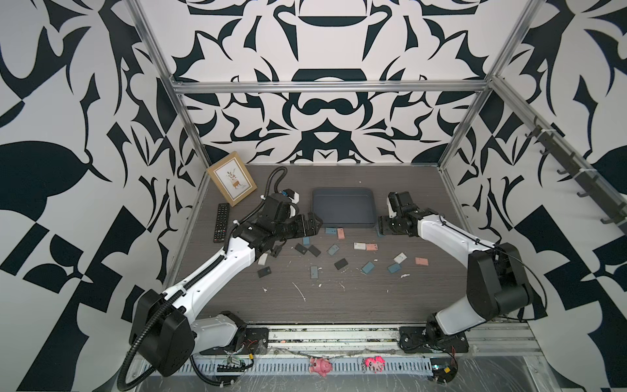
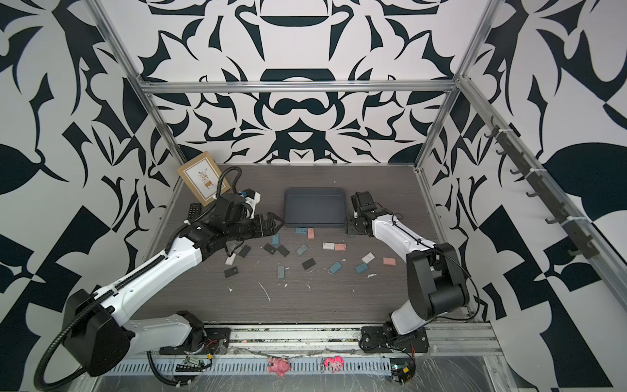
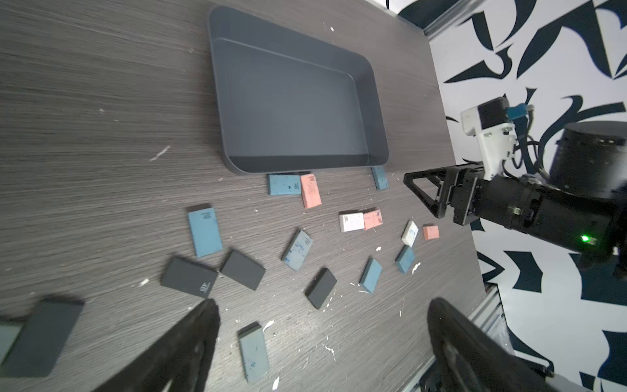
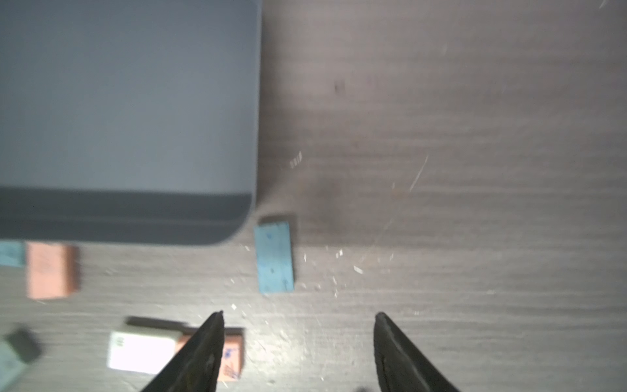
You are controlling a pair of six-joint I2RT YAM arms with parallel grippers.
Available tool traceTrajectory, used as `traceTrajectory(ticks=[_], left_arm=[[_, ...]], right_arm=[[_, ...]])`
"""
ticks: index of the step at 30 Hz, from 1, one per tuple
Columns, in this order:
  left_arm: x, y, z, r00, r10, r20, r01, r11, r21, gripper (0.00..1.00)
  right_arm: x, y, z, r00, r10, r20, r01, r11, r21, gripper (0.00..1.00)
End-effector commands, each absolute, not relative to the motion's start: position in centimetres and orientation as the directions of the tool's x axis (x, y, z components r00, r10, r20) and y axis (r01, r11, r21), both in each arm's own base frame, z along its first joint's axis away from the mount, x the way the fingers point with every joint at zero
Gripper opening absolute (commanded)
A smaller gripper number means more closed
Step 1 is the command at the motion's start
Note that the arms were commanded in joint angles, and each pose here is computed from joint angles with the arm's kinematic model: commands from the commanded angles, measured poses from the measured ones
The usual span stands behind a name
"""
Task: Put the eraser in the storage box
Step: Pick up the eraser from the center of the board.
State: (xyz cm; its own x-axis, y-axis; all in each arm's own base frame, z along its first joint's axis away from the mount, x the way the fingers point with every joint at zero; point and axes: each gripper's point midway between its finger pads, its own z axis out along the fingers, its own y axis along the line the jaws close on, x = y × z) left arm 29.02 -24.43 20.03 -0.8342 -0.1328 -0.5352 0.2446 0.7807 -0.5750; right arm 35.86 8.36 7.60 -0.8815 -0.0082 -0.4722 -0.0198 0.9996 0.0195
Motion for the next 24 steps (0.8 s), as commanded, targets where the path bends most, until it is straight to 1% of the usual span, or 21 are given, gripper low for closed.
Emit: traceTrajectory(ticks=[1,9,24], left_arm=[[29.7,-25.5,20.2,-0.823,-0.143,-0.549,0.244,0.784,-0.571,0.99],[29.8,-26.3,19.1,-0.842,-0.137,-0.522,0.230,0.784,-0.577,0.99],[30.2,-26.3,18.7,-0.840,-0.128,-0.527,0.230,0.795,-0.561,0.99]], right_arm=[[35.7,8.5,7.1,-0.881,-0.005,-0.474,-0.020,0.999,0.027,0.69],[36.4,8.9,3.8,-0.911,-0.001,-0.412,-0.010,1.000,0.021,0.63],[37.9,10.5,3.0,-0.917,0.009,-0.398,-0.007,0.999,0.040,0.60]])
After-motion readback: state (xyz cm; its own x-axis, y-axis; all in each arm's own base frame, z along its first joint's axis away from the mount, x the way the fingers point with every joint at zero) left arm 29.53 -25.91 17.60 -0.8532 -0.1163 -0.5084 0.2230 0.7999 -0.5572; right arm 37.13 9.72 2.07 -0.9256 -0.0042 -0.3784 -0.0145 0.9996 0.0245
